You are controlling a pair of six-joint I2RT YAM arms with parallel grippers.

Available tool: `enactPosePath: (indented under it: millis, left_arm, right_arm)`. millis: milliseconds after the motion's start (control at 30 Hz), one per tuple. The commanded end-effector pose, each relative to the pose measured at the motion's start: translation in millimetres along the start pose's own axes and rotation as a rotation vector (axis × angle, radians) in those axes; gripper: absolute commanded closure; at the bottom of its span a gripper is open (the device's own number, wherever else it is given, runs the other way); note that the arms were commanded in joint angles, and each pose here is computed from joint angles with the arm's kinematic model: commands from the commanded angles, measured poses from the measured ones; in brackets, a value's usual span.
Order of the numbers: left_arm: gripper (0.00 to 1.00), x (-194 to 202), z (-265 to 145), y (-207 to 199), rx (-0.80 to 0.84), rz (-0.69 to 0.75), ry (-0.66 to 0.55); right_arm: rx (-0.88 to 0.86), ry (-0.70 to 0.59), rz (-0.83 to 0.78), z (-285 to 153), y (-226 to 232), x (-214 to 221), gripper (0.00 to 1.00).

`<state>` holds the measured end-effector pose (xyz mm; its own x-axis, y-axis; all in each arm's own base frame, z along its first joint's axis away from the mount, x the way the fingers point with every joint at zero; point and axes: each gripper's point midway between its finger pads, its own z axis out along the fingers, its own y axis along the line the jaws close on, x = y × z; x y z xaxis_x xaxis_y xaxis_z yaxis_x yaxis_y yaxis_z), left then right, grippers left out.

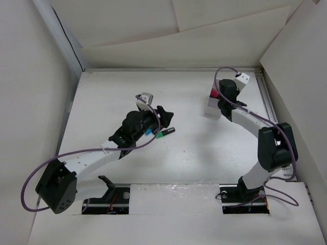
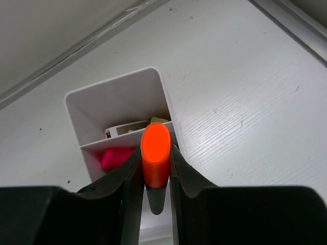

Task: Sort the stationery into containers
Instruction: Place the stationery in the storage box.

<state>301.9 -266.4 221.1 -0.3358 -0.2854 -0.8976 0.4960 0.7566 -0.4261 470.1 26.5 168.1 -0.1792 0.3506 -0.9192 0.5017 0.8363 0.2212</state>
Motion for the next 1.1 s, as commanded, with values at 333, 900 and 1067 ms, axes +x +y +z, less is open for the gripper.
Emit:
enactPosePath:
  millis: [333, 900, 1067]
  left_arm:
    - [0.29, -5, 6, 3, -0.031, -0.01, -0.014]
    - [0.29, -5, 9, 16, -0.107, -0.015, -0.013]
    - [0.29, -4, 7, 28, -0.178, -0.018, -0.009]
  right_arm:
    - [0.1, -0.139, 0.021, 16, 6, -44, 1.0]
    - [-0.003, -0.152, 0.074, -11, 28, -60, 0.29]
    - [-0.098, -0.138, 0.141, -47, 31, -70, 0.23]
